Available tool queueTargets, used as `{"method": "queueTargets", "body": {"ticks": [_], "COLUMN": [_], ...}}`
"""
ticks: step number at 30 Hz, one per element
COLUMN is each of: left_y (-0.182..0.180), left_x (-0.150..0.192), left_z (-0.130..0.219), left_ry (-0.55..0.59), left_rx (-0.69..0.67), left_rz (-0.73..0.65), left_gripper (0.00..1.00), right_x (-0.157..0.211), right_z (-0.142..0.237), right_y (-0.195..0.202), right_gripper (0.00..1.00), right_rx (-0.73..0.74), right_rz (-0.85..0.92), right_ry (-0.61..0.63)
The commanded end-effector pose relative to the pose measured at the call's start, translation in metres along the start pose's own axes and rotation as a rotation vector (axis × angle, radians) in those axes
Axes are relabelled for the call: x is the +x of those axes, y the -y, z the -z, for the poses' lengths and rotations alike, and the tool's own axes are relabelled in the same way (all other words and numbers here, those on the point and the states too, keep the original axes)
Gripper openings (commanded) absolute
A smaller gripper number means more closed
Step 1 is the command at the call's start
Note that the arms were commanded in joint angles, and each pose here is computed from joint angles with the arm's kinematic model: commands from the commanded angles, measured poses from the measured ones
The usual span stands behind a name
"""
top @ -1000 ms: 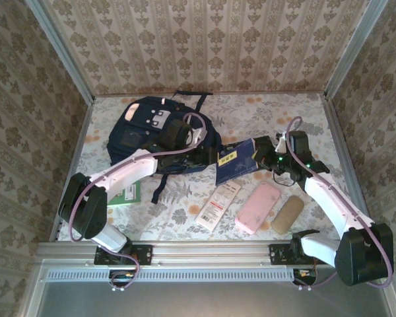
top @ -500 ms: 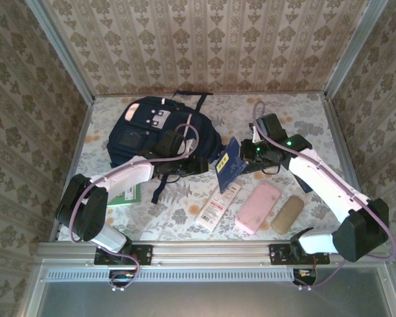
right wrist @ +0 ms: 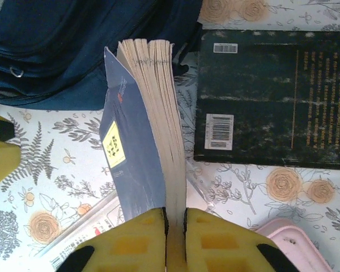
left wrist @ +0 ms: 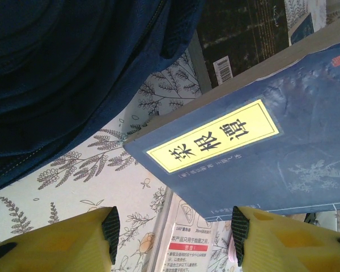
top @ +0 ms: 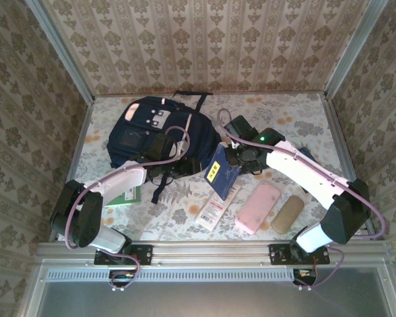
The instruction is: Pack books, pencil case, and school supplies into a backpack
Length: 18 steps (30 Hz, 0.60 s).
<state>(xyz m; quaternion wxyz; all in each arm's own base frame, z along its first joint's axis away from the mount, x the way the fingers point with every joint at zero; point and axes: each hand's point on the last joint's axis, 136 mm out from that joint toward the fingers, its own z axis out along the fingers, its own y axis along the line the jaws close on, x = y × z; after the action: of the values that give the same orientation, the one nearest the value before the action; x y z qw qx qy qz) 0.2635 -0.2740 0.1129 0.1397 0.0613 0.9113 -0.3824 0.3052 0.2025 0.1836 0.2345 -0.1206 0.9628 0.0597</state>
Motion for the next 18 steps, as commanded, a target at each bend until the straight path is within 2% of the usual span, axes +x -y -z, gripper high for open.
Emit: {"method": "queueTargets", "body": {"ticks": [1, 8, 18], "left_y": [0.000, -0.006, -0.013], "left_x": [-0.001, 0.000, 0.002], "left_z": [0.004, 0.004, -0.001], "left_ry": [0.017, 0.022, 0.023], "left_rx": [0.012, 0.000, -0.007], "left_rz": [0.000, 0.007, 0.032], "left_gripper": [0.57, 0.58, 0.57], "right_x": [0.014, 0.018, 0.040], "right_z": [-0.001, 0.010, -0.003], "right_y": [-0.006, -0.029, -0.064], "right_gripper": [0.18, 0.19, 0.33], "right_rx": [0.014, -0.055, -0.104], "right_rz": [0.059, 0.081, 0.172], "right_ry": [-0.061, -0.047, -0.124]}}
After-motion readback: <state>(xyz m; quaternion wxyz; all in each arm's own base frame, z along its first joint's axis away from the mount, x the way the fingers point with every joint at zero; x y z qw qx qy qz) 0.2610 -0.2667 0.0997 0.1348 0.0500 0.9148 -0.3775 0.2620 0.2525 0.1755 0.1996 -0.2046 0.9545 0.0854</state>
